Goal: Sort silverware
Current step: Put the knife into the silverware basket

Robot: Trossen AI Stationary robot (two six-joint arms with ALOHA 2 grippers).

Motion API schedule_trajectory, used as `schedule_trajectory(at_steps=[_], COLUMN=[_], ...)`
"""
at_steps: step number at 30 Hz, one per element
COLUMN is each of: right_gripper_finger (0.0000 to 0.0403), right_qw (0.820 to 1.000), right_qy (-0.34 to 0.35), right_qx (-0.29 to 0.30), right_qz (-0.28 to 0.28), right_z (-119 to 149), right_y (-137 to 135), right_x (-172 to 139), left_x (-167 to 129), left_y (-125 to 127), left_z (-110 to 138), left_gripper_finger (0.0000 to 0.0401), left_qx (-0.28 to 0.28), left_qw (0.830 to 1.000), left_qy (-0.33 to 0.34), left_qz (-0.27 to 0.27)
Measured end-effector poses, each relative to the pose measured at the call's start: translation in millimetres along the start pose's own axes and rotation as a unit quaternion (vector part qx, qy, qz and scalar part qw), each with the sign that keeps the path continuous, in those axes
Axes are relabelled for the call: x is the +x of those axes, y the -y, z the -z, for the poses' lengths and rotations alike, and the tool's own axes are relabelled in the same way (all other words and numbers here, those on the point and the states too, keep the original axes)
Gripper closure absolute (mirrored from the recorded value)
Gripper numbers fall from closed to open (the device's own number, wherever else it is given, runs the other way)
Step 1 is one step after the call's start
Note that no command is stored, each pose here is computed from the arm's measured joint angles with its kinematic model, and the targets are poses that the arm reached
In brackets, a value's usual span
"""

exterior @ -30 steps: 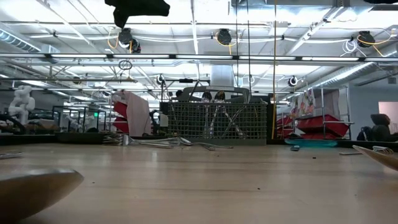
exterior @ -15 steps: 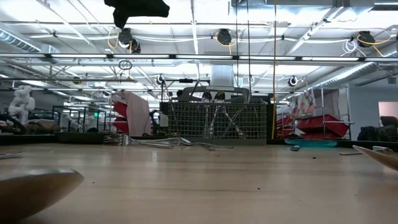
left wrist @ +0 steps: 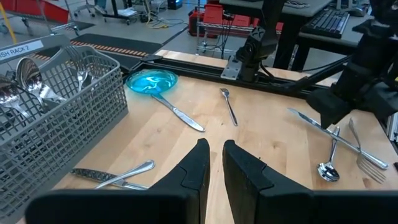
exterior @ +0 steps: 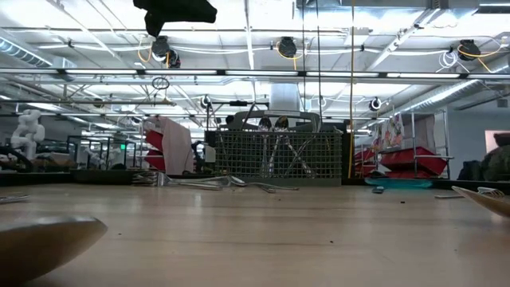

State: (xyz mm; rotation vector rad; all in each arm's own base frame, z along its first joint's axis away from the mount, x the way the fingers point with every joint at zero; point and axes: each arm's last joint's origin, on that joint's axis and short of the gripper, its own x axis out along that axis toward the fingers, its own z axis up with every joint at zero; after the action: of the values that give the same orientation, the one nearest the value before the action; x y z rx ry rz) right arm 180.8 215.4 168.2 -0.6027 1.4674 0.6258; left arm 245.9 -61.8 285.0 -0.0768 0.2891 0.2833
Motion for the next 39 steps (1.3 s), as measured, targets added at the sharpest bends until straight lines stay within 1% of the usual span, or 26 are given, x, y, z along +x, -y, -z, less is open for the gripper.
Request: schedule_trajectory(at_steps=[15, 18, 22, 23, 24, 28, 32, 36, 39], right_gripper_finger=[0.0255, 0.0283, 0.0366, 0.0373, 0.0374, 0.0401, 0.0402, 0.0401, 0.0401], right_qw=[1.000, 1.000, 0.999, 0.999, 0.999, 0.995, 0.989, 0.977, 0.963], right_qy=[0.018, -0.002, -0.016, -0.018, -0.018, -0.022, -0.019, -0.015, -0.016], right_qx=[0.003, 0.016, 0.025, 0.031, 0.040, 0.095, 0.144, 0.210, 0.267], right_qz=[-0.001, 0.000, -0.014, -0.015, -0.011, -0.015, -0.024, -0.028, -0.013], right_z=[11, 13, 12, 11, 11, 10, 5, -1, -4], right_y=[1, 1, 1, 1, 1, 5, 9, 14, 16], right_x=[31, 37, 43, 43, 43, 41, 37, 32, 27], left_x=[0, 0, 0, 0, 0, 0, 0, 0, 0], left_y=[0, 0, -1, -1, -1, -1, -2, -1, -1], left_z=[0, 1, 3, 3, 3, 4, 3, 3, 3], left_gripper_finger=[0.0349, 0.0349, 0.0349, 0.0349, 0.0349, 0.0349, 0.0349, 0.0349, 0.0349], left_qx=[0.000, 0.004, 0.009, 0.009, 0.010, 0.011, 0.011, 0.010, 0.008], left_qw=[1.000, 1.000, 1.000, 1.000, 1.000, 1.000, 1.000, 1.000, 1.000], left_qy=[0.000, -0.004, -0.012, -0.013, -0.015, -0.015, -0.014, -0.013, -0.011], left_qz=[0.000, -0.001, -0.009, -0.009, -0.009, -0.010, -0.015, -0.015, -0.015])
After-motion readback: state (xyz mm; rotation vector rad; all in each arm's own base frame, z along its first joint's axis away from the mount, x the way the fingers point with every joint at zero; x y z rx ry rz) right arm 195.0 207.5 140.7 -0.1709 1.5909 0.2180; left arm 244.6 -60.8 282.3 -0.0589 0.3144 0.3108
